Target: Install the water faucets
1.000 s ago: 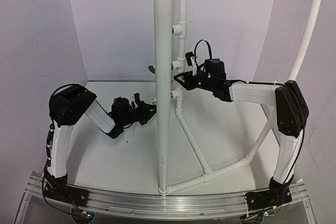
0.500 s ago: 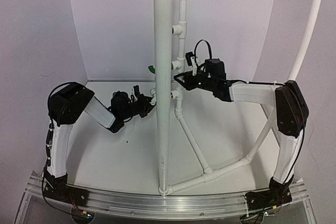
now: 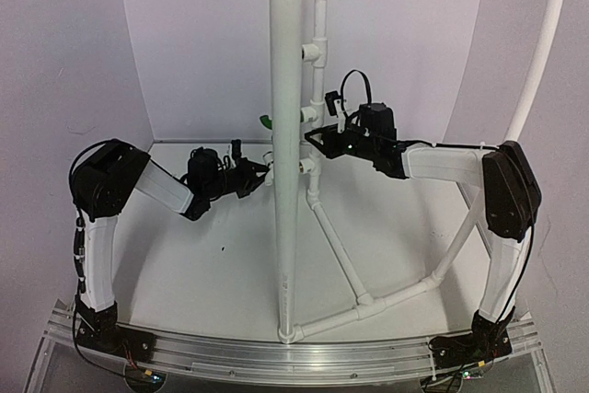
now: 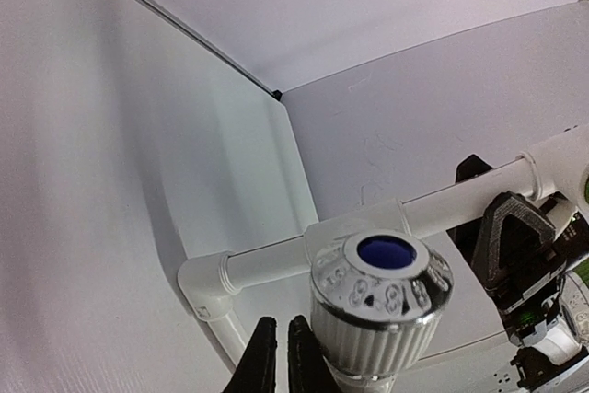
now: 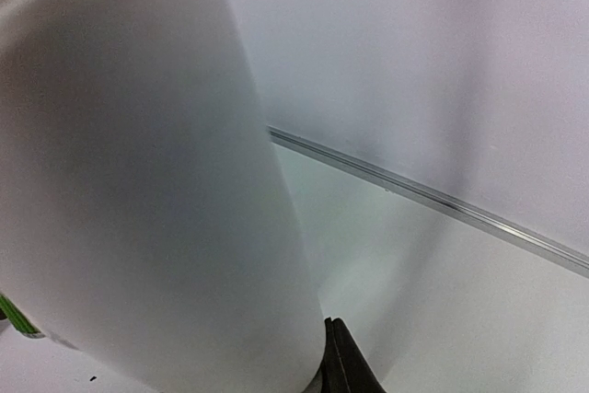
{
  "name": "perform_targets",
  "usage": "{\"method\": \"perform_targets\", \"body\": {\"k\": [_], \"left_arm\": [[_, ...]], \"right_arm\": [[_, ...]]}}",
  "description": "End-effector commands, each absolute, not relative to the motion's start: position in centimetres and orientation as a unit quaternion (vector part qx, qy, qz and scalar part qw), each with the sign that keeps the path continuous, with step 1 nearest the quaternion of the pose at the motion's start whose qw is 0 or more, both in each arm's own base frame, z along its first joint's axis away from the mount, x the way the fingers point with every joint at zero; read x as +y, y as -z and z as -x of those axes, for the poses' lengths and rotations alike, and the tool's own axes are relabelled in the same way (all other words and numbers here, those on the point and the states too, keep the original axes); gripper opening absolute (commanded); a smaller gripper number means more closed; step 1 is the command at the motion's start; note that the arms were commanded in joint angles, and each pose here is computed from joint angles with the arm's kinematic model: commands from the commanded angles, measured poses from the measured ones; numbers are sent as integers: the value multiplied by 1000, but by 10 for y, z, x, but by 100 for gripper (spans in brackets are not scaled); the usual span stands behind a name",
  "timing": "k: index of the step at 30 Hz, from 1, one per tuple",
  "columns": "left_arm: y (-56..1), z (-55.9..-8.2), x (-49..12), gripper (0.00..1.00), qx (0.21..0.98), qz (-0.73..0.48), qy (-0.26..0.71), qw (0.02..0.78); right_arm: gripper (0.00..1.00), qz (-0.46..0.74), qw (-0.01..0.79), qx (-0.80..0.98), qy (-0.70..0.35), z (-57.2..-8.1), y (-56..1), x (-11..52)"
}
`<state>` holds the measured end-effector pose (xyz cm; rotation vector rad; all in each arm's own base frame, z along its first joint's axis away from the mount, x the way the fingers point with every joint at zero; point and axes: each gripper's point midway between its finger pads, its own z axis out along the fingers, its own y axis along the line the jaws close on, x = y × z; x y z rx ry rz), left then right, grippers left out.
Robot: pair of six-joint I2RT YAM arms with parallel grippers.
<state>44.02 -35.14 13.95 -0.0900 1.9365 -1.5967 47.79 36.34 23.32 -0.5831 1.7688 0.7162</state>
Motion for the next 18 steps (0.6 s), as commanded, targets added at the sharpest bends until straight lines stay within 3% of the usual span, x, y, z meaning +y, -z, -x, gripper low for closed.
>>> {"method": "perform_targets", "body": {"k": [1,18], "left_arm": [[-191,-443,-354,8,706,-20,616,347],[-226,-444,-354,13,702,-74,610,360]], "right_arm": [[0,266,464,742,-403,-433,-230,397],[0,265,466,741,-404,-435,-232,398]]}}
